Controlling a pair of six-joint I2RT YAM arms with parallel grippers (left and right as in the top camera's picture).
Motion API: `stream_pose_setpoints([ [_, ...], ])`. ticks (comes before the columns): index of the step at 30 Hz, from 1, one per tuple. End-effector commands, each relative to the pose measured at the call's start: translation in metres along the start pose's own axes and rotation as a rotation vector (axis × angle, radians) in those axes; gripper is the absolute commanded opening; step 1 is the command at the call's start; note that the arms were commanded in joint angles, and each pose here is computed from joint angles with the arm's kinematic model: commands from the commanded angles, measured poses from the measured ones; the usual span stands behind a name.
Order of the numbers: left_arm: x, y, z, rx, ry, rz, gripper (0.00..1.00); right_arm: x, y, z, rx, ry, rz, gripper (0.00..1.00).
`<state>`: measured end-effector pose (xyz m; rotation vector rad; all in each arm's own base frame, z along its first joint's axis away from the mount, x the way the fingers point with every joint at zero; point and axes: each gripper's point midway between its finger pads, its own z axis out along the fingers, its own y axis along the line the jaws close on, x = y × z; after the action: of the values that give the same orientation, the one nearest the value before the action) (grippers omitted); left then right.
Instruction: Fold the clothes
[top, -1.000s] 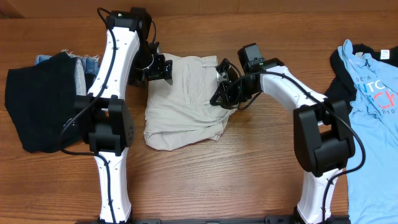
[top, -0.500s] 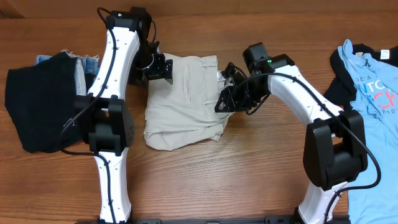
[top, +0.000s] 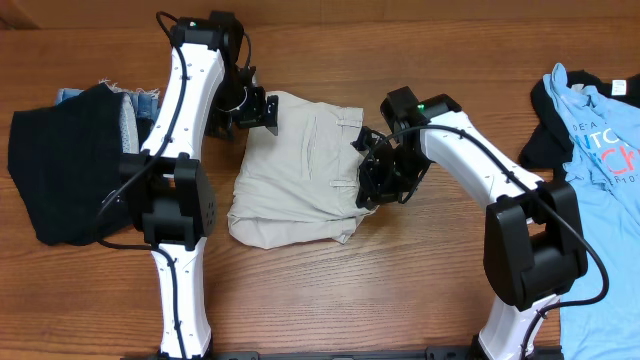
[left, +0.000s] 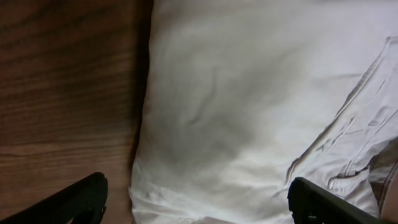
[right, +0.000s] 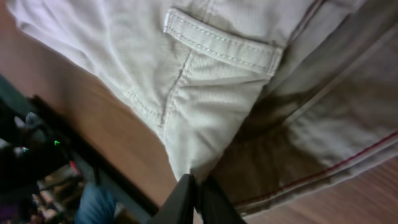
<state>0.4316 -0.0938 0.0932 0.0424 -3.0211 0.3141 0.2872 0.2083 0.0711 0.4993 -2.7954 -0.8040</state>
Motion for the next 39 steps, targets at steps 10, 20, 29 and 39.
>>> stream_pose_setpoints([
  [10,0.01,0.003,0.004,-0.017,0.035,0.026,0.94,-0.088,-0.027,-0.026,0.035,-0.38,0.092,0.45],
  [20,0.025,0.012,0.039,-0.025,0.116,0.008,0.93,-0.107,-0.028,0.003,-0.087,-0.365,0.14,0.24],
  [29,0.022,0.012,0.041,-0.023,0.104,0.012,0.96,-0.088,0.013,-0.069,-0.079,-0.478,-0.002,0.04],
  [39,0.02,0.012,0.042,-0.022,0.096,0.013,1.0,-0.051,-0.057,-0.064,0.297,-0.384,0.169,0.04],
])
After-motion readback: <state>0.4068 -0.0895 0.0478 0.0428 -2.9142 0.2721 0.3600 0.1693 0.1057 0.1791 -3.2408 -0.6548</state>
